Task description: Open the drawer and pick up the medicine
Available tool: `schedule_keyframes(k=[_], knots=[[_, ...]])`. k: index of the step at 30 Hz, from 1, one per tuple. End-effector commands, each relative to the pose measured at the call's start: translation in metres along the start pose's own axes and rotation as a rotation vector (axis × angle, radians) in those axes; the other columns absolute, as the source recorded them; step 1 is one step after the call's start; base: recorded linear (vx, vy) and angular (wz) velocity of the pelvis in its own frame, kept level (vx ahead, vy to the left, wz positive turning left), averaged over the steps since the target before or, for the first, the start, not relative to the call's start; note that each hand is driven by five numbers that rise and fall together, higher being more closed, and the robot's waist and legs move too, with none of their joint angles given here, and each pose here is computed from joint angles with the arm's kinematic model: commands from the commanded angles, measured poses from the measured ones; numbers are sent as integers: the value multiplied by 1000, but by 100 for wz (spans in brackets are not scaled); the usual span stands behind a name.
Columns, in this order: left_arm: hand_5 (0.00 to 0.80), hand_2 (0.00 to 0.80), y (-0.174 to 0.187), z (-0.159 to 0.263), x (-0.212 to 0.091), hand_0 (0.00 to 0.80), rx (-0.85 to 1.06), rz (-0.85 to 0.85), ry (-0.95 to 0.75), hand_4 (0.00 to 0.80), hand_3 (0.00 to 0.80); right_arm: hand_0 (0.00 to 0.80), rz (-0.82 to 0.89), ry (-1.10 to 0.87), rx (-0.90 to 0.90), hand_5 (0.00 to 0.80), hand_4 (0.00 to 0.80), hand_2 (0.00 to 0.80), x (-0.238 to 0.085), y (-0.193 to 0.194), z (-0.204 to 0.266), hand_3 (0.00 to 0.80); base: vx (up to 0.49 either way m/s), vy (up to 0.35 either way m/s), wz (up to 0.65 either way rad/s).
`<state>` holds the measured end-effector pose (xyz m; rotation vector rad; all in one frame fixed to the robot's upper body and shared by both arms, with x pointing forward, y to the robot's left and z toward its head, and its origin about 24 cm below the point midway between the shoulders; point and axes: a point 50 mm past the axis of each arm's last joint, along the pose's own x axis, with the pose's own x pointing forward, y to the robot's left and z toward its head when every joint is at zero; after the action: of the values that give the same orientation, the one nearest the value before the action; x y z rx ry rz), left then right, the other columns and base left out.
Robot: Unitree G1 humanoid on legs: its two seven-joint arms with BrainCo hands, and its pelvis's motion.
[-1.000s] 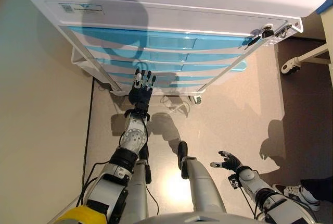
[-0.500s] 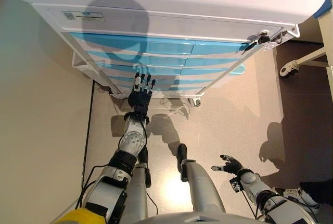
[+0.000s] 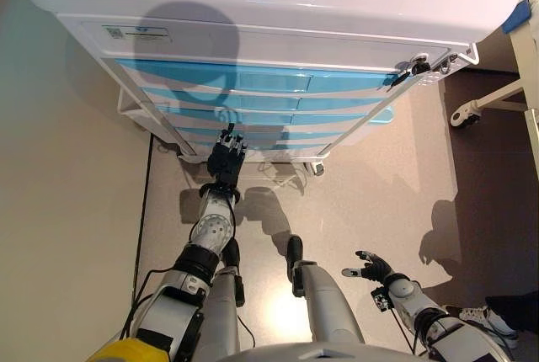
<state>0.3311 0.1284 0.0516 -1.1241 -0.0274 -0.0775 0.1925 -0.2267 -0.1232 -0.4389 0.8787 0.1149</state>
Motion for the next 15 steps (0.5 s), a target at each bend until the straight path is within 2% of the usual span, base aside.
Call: schedule_keyframes(k=[1, 15], knots=[[800, 800, -126, -2, 16, 800, -10, -581, -13, 800, 800, 0, -11, 55, -57, 0, 0, 0, -6, -11, -21, 0, 0, 0, 0], [800, 800, -115, -4, 13, 800, -17, -532, -4, 800, 800, 0, -9, 56, -59, 0, 0, 0, -6, -9, -20, 0, -2, -2, 0]])
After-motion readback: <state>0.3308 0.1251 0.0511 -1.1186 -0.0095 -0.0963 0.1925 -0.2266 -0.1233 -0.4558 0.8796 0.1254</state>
